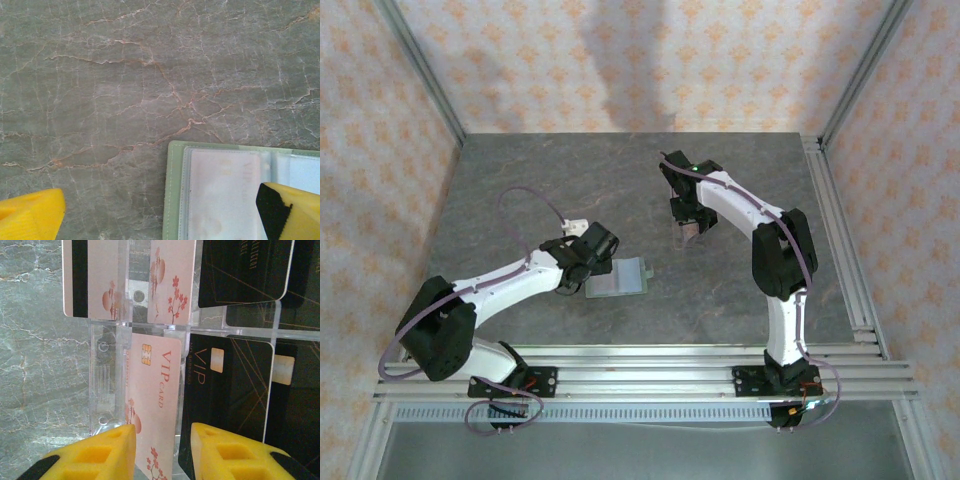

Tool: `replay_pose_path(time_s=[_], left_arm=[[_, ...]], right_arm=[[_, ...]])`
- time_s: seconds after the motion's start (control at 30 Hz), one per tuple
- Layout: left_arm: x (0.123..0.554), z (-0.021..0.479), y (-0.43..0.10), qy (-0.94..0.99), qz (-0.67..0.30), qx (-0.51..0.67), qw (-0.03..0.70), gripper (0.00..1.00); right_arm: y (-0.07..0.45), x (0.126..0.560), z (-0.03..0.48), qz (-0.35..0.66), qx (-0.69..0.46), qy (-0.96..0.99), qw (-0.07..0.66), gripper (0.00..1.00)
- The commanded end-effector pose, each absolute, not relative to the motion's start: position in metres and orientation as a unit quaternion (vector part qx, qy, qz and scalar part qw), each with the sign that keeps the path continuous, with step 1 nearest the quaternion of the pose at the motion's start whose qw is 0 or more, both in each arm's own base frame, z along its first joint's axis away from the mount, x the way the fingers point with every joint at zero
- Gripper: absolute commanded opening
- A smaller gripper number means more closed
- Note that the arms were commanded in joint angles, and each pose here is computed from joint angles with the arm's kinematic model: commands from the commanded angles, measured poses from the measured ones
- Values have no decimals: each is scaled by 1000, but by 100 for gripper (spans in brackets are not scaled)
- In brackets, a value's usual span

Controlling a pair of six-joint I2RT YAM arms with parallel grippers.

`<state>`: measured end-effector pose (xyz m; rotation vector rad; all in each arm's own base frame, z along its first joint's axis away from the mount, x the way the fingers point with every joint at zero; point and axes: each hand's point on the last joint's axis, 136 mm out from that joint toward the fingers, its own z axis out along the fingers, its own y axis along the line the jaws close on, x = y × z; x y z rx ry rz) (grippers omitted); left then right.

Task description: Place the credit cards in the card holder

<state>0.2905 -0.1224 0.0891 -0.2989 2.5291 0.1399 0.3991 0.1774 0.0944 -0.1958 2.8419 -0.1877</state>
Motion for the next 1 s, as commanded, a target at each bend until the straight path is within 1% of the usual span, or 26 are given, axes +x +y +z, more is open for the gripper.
replay_pose_path(time_s=[0.0, 0.23, 0.3, 0.57, 0.97], left_arm=[[294, 93, -120, 946, 57, -113, 298, 100], [294, 91, -120, 947, 56, -115, 296, 100], [294, 91, -120, 947, 55, -115, 296, 100], [295, 90, -121, 946, 54, -116, 296, 100], [295, 89, -121, 947, 54, -115, 295, 100]], right_arm=[[174, 390, 65, -74, -72, 989, 106, 34], [175, 390, 57, -73, -75, 990, 95, 33], [176, 389, 54, -73, -75, 990, 92, 30], [179, 387, 51, -67, -77, 991, 87, 30], [183, 392, 76, -51, -70, 989, 117, 29]])
